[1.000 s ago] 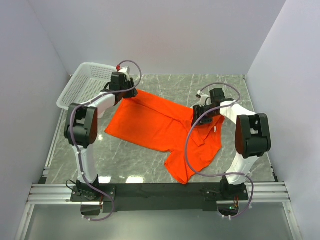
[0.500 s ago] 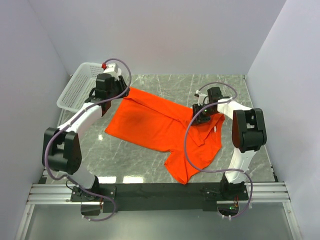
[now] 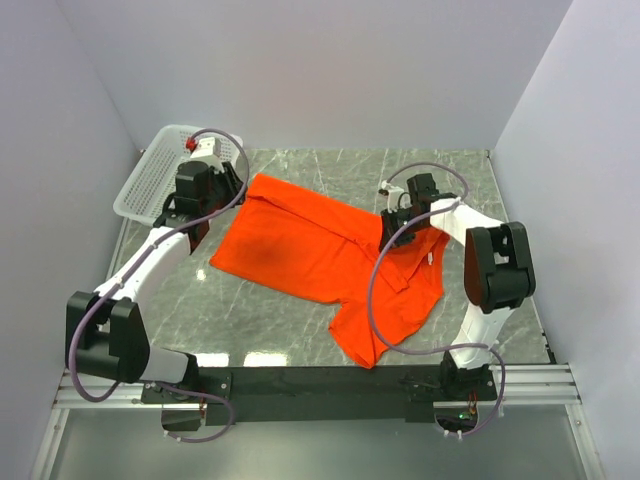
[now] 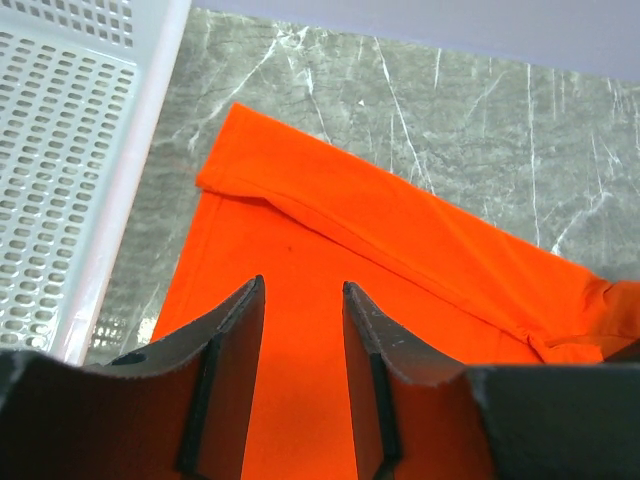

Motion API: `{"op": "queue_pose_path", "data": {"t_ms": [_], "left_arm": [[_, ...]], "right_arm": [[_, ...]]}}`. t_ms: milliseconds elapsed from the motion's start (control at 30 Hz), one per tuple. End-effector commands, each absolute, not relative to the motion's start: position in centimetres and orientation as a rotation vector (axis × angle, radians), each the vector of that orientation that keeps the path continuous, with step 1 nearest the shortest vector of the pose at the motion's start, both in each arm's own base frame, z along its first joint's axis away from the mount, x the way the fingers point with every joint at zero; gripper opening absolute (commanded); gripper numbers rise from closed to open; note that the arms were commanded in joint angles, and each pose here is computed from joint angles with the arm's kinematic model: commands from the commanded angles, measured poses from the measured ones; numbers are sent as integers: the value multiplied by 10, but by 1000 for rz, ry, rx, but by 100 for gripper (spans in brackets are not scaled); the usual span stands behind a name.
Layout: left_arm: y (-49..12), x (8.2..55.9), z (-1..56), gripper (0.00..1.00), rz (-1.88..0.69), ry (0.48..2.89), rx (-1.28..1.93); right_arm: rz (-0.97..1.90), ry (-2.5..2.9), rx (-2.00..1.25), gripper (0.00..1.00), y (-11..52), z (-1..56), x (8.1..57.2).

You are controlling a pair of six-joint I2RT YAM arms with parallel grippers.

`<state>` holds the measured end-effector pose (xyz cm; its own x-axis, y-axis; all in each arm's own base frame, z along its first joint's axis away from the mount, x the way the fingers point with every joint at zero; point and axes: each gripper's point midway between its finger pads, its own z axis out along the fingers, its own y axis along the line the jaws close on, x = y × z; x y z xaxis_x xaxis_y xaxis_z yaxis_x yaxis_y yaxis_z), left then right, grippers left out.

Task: Fold and stack the t-shirts
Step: Fold the tshirt

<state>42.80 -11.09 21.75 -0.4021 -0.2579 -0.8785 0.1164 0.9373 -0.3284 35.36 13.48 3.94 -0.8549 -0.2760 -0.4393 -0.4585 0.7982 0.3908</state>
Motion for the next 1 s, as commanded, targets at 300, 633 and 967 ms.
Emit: {"op": "queue_pose_path", "data": {"t_ms": [300, 633, 967], "left_arm": [[-109, 415, 212, 43, -436, 1943, -129], [-130, 421, 196, 43, -557, 1983, -115], [-135, 425, 197, 43, -579, 1997, -114]], "right_arm": [[751, 2543, -1048, 8, 170, 51, 295], [850, 2455, -1255, 31, 183, 76, 269], [532, 2482, -1123, 50, 127, 75, 326]]}}
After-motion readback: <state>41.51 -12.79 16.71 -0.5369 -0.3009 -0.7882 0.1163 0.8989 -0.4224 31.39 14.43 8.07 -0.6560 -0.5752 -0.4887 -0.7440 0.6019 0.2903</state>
